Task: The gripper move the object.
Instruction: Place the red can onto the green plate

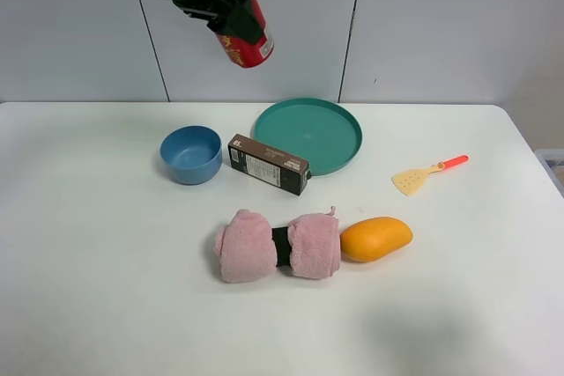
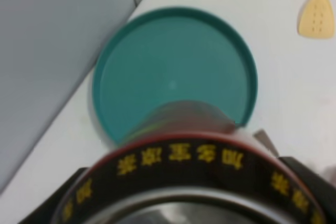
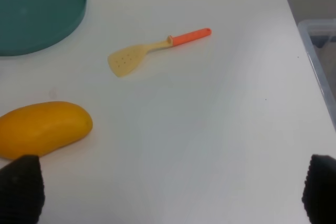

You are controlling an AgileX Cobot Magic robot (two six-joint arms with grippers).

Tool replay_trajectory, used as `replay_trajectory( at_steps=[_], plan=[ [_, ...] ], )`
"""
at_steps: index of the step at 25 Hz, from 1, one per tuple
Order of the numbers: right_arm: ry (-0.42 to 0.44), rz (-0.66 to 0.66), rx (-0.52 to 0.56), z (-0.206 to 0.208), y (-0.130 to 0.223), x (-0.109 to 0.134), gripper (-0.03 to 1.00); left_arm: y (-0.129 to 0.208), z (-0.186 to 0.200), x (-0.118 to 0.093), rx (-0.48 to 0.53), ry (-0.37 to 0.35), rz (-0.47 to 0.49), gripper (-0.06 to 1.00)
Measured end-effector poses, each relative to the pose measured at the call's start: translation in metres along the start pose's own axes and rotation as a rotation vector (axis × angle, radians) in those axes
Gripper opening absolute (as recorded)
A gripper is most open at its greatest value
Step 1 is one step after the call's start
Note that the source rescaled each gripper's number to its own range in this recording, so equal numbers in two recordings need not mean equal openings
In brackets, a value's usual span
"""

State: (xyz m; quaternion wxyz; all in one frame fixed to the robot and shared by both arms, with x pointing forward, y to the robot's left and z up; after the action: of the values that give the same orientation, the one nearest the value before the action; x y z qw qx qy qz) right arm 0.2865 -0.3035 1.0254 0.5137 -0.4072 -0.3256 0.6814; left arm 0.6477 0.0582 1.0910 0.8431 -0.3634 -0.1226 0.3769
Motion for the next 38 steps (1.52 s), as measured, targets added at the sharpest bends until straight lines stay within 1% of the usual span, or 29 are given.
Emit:
replay_trajectory(
  at_steps=[4,7,13,18,21,26,33,38],
  plan=[
    [0.000,0.000,0.000,0.000,0.000,0.000,1.00,-0.005,-0.037,-0.014,-0.035,0.017,-0.064,0.04],
    [0.000,0.000,0.000,0.000,0.000,0.000,1.00,0.000,-0.068,-0.018,-0.034,0.020,-0.075,0.04],
    [0.000,0.000,0.000,0.000,0.000,0.000,1.00,0.021,-0.125,-0.009,-0.015,0.001,-0.056,0.04],
    [0.000,0.000,0.000,0.000,0.000,0.000,1.00,0.040,-0.162,-0.001,0.007,-0.014,-0.048,0.04],
    [0.000,0.000,0.000,0.000,0.000,0.000,1.00,0.056,-0.182,0.002,0.042,-0.012,-0.045,0.04],
    [0.000,0.000,0.000,0.000,0.000,0.000,1.00,0.076,-0.205,0.003,0.090,-0.002,-0.035,0.04],
    [0.000,0.000,0.000,0.000,0.000,0.000,1.00,0.096,-0.229,0.007,0.111,-0.011,-0.031,0.04],
    [0.000,0.000,0.000,0.000,0.000,0.000,1.00,0.095,-0.232,0.008,0.099,-0.014,-0.026,0.04]
  ],
)
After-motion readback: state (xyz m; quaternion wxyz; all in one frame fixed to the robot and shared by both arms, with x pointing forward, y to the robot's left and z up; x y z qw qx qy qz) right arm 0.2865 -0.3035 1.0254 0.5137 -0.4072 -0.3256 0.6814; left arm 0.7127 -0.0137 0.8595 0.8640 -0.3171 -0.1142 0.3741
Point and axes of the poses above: a point on each arm's last joint axis where the gripper is mounted, z pointing back along that axis away from the gripper, x along the wrist's bending axis when the last joint is at zero, y = z × x, the point moved 6 cm from there along -z, pointing out along that axis toward the gripper, and after that the axes turned 15 degrees about z, right-handed, at the moved point
